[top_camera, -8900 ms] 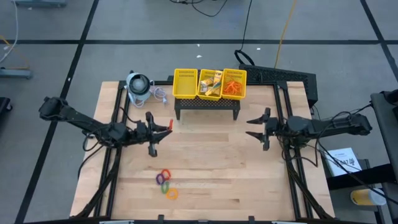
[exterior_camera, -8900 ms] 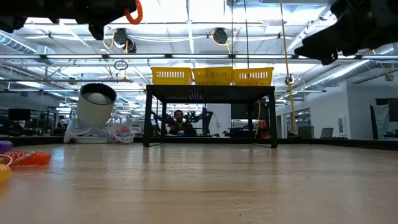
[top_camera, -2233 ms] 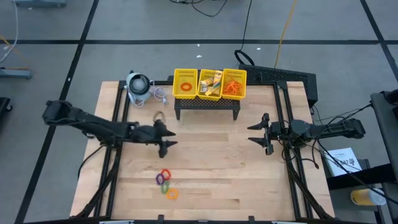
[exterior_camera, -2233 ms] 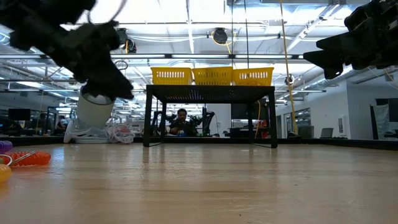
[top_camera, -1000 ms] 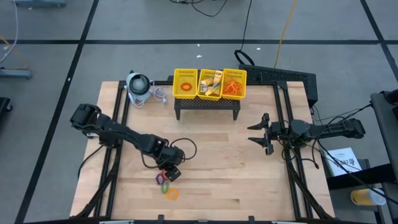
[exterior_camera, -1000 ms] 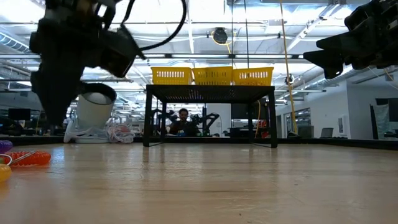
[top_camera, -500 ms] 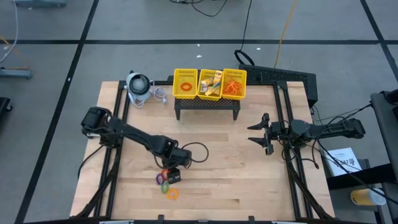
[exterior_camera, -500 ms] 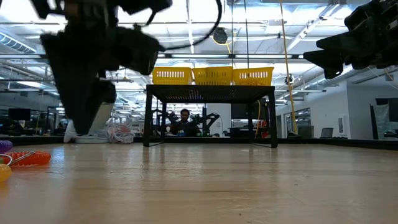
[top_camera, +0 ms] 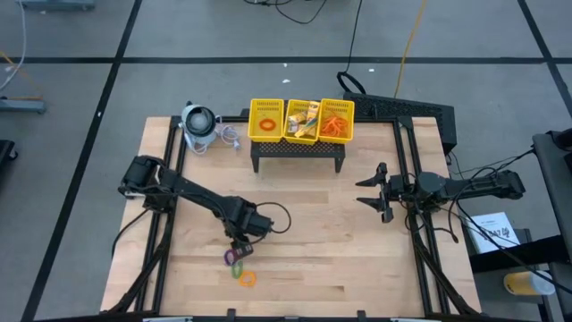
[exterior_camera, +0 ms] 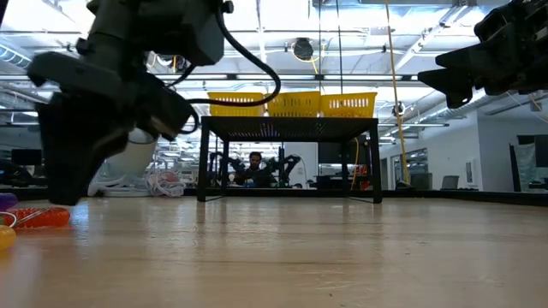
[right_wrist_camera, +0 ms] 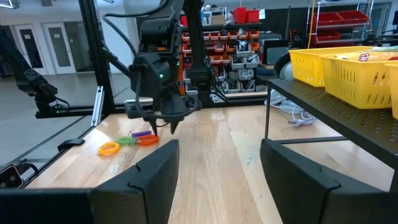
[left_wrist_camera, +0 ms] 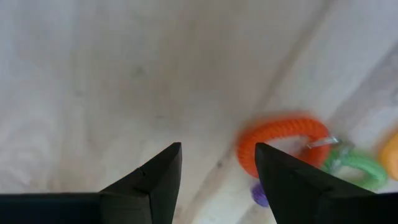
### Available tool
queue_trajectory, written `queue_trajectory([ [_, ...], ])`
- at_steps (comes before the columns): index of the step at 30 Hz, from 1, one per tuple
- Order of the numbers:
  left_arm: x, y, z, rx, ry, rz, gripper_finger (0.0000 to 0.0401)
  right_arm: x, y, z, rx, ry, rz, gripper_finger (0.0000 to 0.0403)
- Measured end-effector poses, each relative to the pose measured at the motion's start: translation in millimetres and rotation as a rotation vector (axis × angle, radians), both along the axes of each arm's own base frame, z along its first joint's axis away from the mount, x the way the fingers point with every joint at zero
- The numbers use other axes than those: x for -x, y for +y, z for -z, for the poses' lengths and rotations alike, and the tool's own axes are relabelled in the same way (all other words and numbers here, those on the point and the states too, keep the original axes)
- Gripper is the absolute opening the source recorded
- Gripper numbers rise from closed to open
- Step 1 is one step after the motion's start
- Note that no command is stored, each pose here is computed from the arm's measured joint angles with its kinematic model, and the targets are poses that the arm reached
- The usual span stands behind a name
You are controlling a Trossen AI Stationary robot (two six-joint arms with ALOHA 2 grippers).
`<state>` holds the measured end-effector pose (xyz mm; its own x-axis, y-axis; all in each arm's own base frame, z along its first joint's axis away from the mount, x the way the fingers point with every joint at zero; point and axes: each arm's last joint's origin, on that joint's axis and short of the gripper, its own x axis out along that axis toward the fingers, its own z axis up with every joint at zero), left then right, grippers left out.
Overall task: Pick & Place Office Desk Supplies
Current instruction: Put the orange spring keychain into the left yellow bin on the shelf
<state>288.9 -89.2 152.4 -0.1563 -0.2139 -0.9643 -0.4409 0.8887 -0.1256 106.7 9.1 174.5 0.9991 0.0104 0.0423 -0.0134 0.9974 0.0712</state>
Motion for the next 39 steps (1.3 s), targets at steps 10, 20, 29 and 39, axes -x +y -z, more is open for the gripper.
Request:
queue_trajectory([
  [10,-3,-12,8,0.028,-0.002,-0.052,0.0214,0,0,0,0.0,0.0,0.0,0.0215],
  [20,-6,-17,8,0.001,-0.064,-0.005,0.0213,0,0,0,0.0,0.0,0.0,0.0215],
  [29,-4,-13,14,0.043,-0.069,-0.027,0.0117,0,0,0,0.0,0.0,0.0,0.0215],
  [39,-9,-5,15,0.017,-0.115,-0.006,0.0028,0,0,0,0.0,0.0,0.0,0.0215],
])
